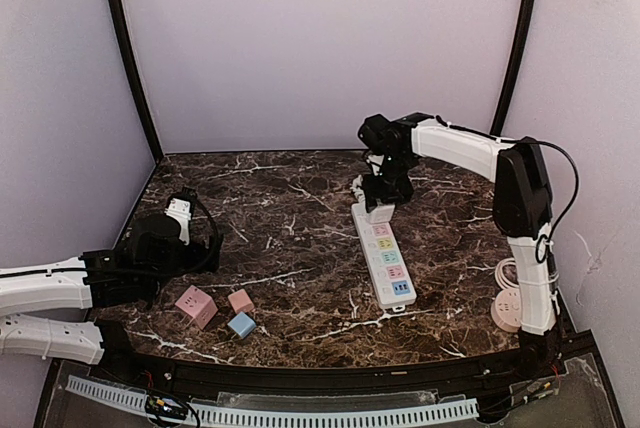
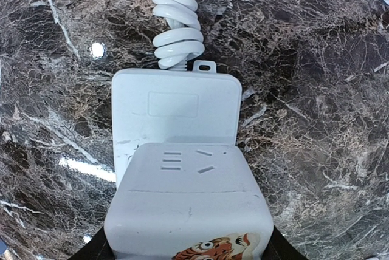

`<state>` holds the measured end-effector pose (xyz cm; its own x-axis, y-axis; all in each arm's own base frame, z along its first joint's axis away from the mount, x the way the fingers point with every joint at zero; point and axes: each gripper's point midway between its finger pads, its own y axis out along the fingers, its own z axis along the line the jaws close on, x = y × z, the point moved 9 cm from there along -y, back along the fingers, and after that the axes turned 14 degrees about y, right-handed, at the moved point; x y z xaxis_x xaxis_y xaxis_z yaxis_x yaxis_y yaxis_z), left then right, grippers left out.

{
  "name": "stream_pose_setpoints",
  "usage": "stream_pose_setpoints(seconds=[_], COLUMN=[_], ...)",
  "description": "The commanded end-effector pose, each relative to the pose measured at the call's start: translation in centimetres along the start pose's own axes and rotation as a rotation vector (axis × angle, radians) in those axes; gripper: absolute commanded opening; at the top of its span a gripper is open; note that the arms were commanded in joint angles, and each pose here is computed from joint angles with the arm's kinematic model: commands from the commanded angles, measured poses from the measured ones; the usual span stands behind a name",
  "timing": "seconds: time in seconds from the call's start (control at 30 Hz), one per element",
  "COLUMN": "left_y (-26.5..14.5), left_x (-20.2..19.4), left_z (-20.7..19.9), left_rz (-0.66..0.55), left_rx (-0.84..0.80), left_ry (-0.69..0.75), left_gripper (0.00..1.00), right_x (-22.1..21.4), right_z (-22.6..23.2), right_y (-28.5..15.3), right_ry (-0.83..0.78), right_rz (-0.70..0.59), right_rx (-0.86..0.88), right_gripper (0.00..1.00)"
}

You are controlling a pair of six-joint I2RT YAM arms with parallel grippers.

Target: Insert the plug

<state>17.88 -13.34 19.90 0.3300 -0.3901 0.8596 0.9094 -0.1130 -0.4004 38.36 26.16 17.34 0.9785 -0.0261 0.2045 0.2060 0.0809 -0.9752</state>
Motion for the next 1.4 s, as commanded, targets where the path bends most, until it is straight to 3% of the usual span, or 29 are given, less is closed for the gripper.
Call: stream_pose_setpoints(seconds=[0.0,0.13,0.43,0.73,0.93,1.03,1.17,1.37], left_y=[0.0,-0.1,-0.1,-0.1,-0.1,-0.1,-0.1,-0.1], left_x=[-0.3,-0.3,-0.3,-0.3,-0.3,-0.3,-0.2,-0.3], left_z=[0.2,0.2,0.2,0.2,0.2,0.2,0.2,0.2], left_rz=[-0.004,-0.005,-0.008,-0.006,-0.008,-0.008,-0.010,-0.008], left_rx=[0.002,0.000,-0.002,-0.001,-0.006,-0.005,-0.004,-0.006], left_ry=[-0.009,-0.010,-0.010,-0.010,-0.010,-0.011,-0.012,-0.012], left_gripper=[0.99,0.99,0.99,0.99,0.99,1.00,0.99,0.99], right_x=[-2.2,-2.4,-3.1,-1.6,-2.8,-2.7,-2.4,-1.8], right_z=[-2.8,-2.8,-1.9,-2.9,-2.3,-2.2,-2.0,-2.8], right_y=[4.2,3.9,6.0,4.1,4.1,3.3,2.7,3.1], right_ry=[0.062,0.081,-0.077,0.101,-0.153,-0.195,-0.184,-0.047], right_rz=[0.141,0.147,0.185,0.152,0.151,0.108,0.082,0.120], right_rx=[-0.172,-0.173,-0.152,-0.062,-0.189,-0.191,-0.188,-0.154], right_gripper=[0.00,0.00,0.00,0.00,0.00,0.00,0.00,0.00])
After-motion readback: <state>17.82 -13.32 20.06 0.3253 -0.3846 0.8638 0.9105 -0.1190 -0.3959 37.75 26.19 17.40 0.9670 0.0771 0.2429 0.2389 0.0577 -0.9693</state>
